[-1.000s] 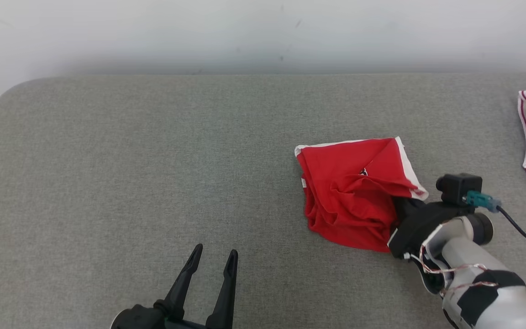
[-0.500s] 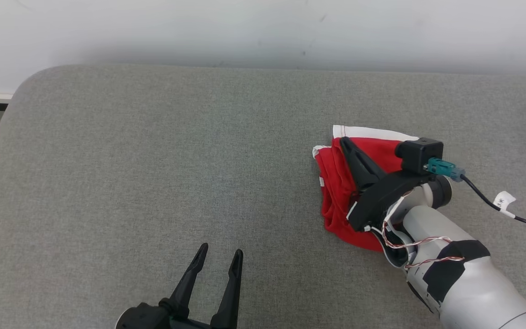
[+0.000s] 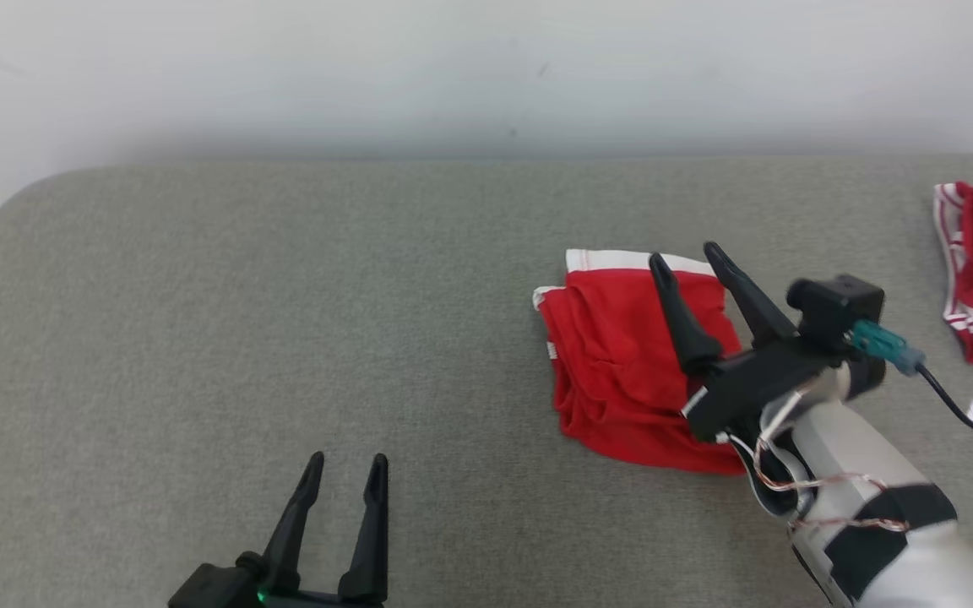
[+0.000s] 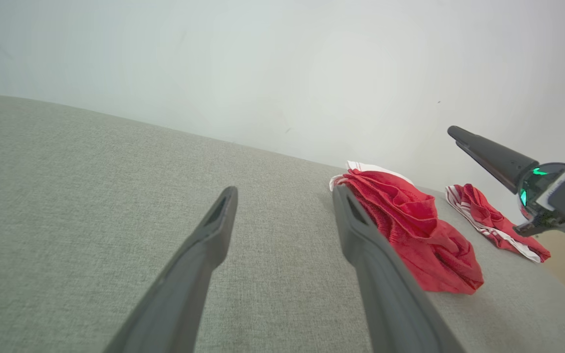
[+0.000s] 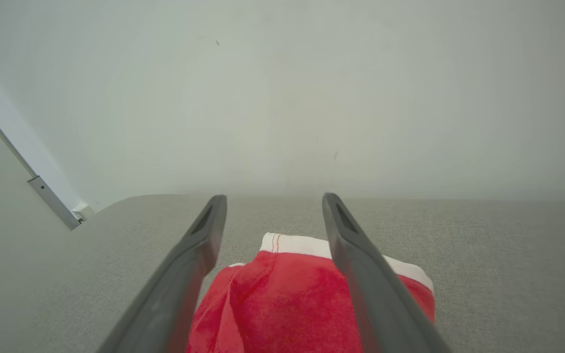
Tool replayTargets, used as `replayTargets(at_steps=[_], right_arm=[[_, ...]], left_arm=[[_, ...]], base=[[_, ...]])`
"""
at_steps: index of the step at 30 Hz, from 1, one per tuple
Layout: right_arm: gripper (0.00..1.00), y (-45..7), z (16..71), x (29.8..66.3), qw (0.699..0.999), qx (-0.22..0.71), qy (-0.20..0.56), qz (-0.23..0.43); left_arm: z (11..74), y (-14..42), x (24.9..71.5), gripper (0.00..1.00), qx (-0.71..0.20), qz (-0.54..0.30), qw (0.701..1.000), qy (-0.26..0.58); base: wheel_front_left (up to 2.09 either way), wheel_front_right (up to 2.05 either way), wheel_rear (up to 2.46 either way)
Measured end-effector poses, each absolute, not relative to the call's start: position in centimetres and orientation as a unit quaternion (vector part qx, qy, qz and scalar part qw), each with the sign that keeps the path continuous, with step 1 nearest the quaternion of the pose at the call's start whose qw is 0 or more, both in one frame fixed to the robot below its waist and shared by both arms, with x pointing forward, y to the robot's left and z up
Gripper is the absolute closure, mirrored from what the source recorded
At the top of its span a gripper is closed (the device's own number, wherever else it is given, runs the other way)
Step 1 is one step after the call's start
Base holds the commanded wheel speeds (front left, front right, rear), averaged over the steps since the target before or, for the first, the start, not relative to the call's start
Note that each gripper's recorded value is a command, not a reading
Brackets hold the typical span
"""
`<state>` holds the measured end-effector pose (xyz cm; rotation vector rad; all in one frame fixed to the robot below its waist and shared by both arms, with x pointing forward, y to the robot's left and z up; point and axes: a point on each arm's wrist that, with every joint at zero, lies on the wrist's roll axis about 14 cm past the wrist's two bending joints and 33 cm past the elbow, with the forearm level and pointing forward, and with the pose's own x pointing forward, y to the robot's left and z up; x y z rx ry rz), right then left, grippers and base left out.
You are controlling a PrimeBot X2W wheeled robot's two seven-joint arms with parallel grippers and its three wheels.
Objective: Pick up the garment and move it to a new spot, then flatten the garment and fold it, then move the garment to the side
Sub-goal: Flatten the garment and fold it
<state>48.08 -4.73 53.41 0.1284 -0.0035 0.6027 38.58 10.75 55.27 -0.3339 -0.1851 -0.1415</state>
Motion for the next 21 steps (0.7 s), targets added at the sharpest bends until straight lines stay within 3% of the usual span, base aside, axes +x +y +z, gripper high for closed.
replayTargets(at_steps=[10, 21], right_arm=[[0.00, -11.7, 54.5, 43.2, 0.976, 0.047, -0.051, 0.208], [0.00, -14.8, 53.8, 36.5, 0.984, 0.036, -0.065, 0.162]], left_arm=[[56.5, 12.2, 37.9, 0.00, -0.145, -0.053, 0.981, -0.115], [58.2, 12.4, 36.2, 0.00, -0.120, -0.075, 0.979, -0.147]], base=[[0.00, 0.00, 0.00], [0.00, 0.00, 0.00]])
